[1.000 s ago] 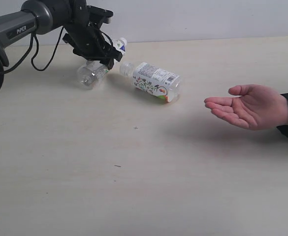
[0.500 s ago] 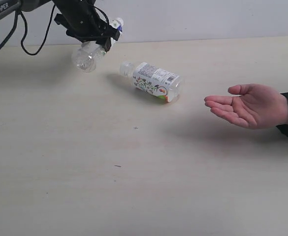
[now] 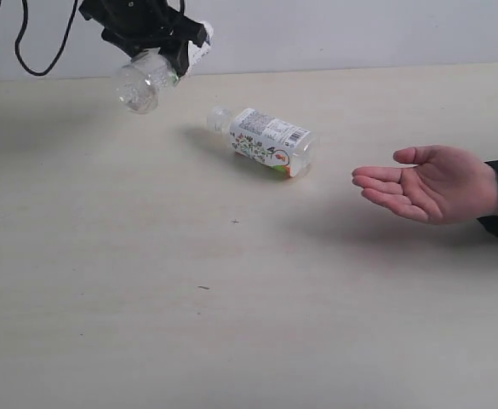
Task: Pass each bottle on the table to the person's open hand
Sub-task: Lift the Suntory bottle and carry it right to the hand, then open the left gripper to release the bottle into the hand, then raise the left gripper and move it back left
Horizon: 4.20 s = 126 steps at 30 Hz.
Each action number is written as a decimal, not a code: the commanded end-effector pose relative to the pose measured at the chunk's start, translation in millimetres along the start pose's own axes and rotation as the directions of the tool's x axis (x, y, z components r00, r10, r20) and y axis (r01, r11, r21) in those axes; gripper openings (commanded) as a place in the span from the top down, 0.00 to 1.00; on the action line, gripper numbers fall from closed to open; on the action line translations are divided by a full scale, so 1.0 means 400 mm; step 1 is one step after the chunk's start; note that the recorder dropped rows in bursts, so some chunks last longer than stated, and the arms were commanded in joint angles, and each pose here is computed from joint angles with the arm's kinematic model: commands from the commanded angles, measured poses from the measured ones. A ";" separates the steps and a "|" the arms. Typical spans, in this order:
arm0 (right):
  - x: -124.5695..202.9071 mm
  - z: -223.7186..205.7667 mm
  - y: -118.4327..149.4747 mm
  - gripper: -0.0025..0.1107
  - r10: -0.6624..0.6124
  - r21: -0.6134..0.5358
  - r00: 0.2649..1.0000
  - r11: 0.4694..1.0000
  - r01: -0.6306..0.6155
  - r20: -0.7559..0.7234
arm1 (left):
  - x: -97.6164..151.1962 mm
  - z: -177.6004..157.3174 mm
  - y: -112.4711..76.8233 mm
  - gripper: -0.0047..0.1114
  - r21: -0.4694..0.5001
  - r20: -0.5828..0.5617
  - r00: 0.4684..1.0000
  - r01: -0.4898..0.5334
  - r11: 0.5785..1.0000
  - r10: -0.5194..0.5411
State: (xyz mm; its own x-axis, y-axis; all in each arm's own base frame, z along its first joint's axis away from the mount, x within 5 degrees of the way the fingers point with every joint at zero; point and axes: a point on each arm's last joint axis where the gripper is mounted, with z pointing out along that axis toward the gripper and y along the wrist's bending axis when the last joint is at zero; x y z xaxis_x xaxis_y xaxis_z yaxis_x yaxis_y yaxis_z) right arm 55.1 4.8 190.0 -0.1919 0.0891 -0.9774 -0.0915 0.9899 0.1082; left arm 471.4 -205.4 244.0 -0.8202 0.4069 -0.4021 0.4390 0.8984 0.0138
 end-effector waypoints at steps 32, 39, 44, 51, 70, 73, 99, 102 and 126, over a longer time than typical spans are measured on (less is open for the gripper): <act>0.001 0.000 0.000 0.98 -0.004 -0.004 1.000 1.000 0.004 0.009 | 0.323 -0.326 -0.476 0.96 0.279 0.314 0.947 -0.026 0.960 -0.066; 0.001 0.000 0.000 0.98 -0.004 -0.004 1.000 1.000 0.004 0.009 | 0.322 -0.278 -0.610 0.96 0.522 0.316 0.892 0.119 0.844 -0.322; 0.001 0.000 0.000 0.98 -0.004 -0.004 1.000 1.000 0.004 0.009 | 0.320 -0.181 -0.670 0.96 0.636 0.217 0.844 0.259 0.727 -0.490; 0.001 0.000 0.000 0.98 -0.004 -0.004 1.000 1.000 0.004 0.009 | 0.317 -0.094 -0.702 0.96 0.714 0.143 0.790 0.334 0.615 -0.596; 0.001 0.000 0.000 0.98 -0.004 -0.004 1.000 1.000 0.004 0.009 | 0.345 0.068 -0.736 0.88 0.742 0.044 0.747 0.420 0.523 -0.663; 0.001 0.000 0.000 0.98 -0.004 -0.004 1.000 1.000 0.004 0.009 | 0.346 0.068 -0.736 0.69 0.742 0.045 0.748 0.419 0.524 -0.662; 0.001 0.000 0.000 0.98 -0.004 -0.004 1.000 1.000 0.004 0.009 | 0.306 -0.121 -0.715 0.30 0.735 0.291 0.832 0.121 0.667 -0.472; 0.001 0.000 0.000 0.98 -0.004 -0.004 1.000 1.000 0.004 0.009 | 0.301 -0.193 -0.681 0.30 0.640 0.386 0.840 0.053 0.766 -0.381; 0.001 0.000 0.000 0.98 -0.004 -0.004 1.000 1.000 0.004 0.009 | 0.403 -0.324 -0.405 0.96 -0.393 -0.044 0.926 -0.360 0.846 0.374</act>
State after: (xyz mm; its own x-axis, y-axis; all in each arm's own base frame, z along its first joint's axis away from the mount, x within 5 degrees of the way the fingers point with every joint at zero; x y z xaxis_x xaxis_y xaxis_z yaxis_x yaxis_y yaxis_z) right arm 55.1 4.8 190.0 -0.1919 0.0891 -0.9774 -0.0915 0.9899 0.1082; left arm 221.0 -269.6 288.7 -0.6161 0.7061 -0.3490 0.5007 0.6932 0.5184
